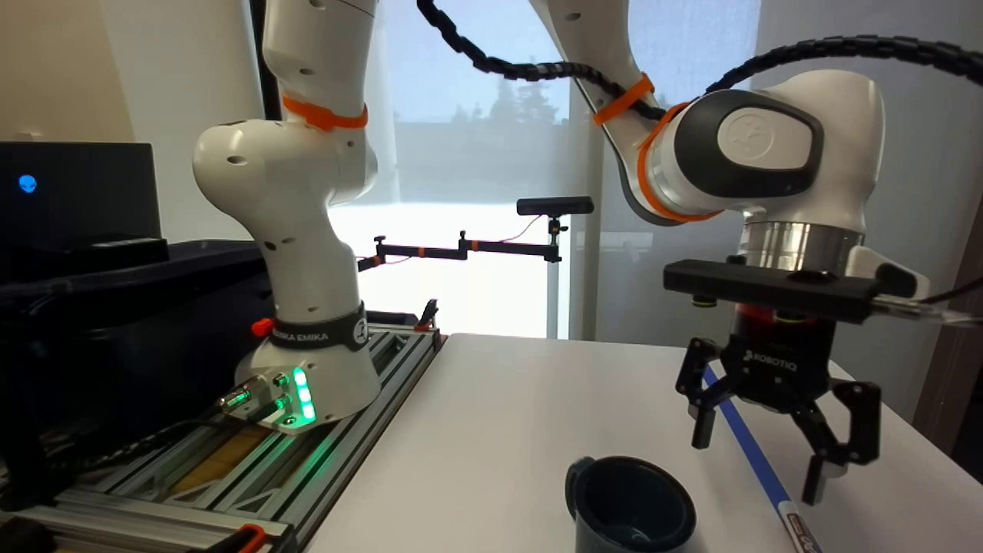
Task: Remove the marker from the mug.
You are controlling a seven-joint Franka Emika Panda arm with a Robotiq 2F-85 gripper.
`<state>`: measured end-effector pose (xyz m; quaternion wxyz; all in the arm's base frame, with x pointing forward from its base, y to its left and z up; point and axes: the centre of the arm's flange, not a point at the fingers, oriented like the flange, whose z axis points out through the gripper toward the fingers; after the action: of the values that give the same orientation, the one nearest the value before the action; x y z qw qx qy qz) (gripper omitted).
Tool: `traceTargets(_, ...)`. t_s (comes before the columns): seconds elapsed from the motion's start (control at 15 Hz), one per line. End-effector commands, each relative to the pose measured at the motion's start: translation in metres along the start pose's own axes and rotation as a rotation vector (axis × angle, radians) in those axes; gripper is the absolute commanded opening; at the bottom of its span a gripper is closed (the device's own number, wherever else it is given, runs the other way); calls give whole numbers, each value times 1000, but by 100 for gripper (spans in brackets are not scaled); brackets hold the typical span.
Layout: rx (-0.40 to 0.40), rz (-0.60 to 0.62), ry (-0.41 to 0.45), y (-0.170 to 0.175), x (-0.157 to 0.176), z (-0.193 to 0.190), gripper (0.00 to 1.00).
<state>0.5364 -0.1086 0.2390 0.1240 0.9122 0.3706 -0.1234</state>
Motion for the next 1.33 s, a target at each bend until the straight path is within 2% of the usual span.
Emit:
traceTargets(0.0, 45, 196, -3, -41, -17, -2, 100)
traceTargets(0.27, 61, 410, -13, -69, -29, 3, 100)
traceTargets(0.53, 16, 591, -6, -86, -38, 2, 100)
traceTargets(0.6, 53, 514, -27, -65, -25, 12, 100)
traceTargets(0.8, 45, 570, -15, -73, -29, 9, 100)
traceTargets(1.27, 44, 579, -13, -73, -30, 8, 100)
